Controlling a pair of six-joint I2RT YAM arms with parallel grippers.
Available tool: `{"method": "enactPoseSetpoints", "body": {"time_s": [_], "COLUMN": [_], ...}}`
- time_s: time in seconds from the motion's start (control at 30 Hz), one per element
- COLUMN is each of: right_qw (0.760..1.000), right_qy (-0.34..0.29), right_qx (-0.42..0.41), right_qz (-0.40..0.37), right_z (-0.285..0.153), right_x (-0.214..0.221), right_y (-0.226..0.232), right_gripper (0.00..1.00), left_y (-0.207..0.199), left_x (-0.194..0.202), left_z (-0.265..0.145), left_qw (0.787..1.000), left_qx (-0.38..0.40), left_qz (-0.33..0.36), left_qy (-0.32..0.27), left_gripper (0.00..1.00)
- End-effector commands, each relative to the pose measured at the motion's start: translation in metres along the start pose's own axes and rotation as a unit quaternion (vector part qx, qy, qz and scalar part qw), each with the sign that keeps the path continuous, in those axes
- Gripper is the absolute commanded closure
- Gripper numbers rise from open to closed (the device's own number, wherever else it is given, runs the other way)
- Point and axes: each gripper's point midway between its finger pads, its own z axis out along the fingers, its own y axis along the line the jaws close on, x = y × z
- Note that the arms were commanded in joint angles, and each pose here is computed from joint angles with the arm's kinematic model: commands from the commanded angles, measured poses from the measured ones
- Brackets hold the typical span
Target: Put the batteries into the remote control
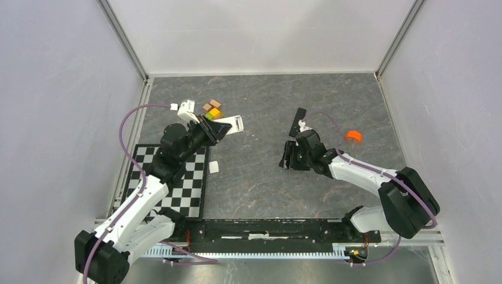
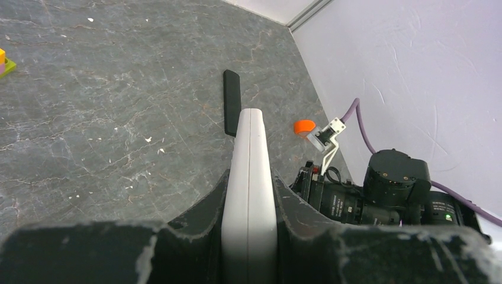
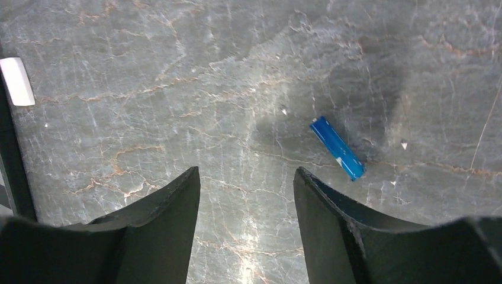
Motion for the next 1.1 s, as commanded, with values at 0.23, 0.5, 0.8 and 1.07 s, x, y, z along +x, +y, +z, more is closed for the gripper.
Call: {"method": "enactPoseSetpoints", "body": {"time_s": [0.23, 0.5, 0.8, 1.07], "right_qw": [0.997, 0.996, 0.989, 0.983], "right_qy": [-0.004, -0.007, -0.028, -0.018], "right_qx": [0.028, 0.062, 0.140, 0.181], "right_qz": [0.076, 0.068, 0.043, -0.015], "right_z": [0.008, 0.019, 0.030, 0.028], "right_x": [-0.001, -0.007, -0.025, -0.022], "right_y": [-0.034, -0.052, -0.077, -0.089], "right_gripper": [0.38, 0.39, 0.40, 0.55], "left_y": [-0.001, 0.000, 0.001, 0.002], "left_x": [-0.006, -0.006, -0.006, -0.007], "left_z": [0.001, 0.003, 0.005, 0.006], "left_qw": [1.000, 1.000, 1.000, 1.000], "left_qx": [0.006, 0.004, 0.002, -0.002], "left_qz": [0.023, 0.024, 0.025, 0.026], "left_qy": [-0.010, -0.010, -0.009, -0.009], "left_gripper": [0.98, 0.98, 0.98, 0.98]}}
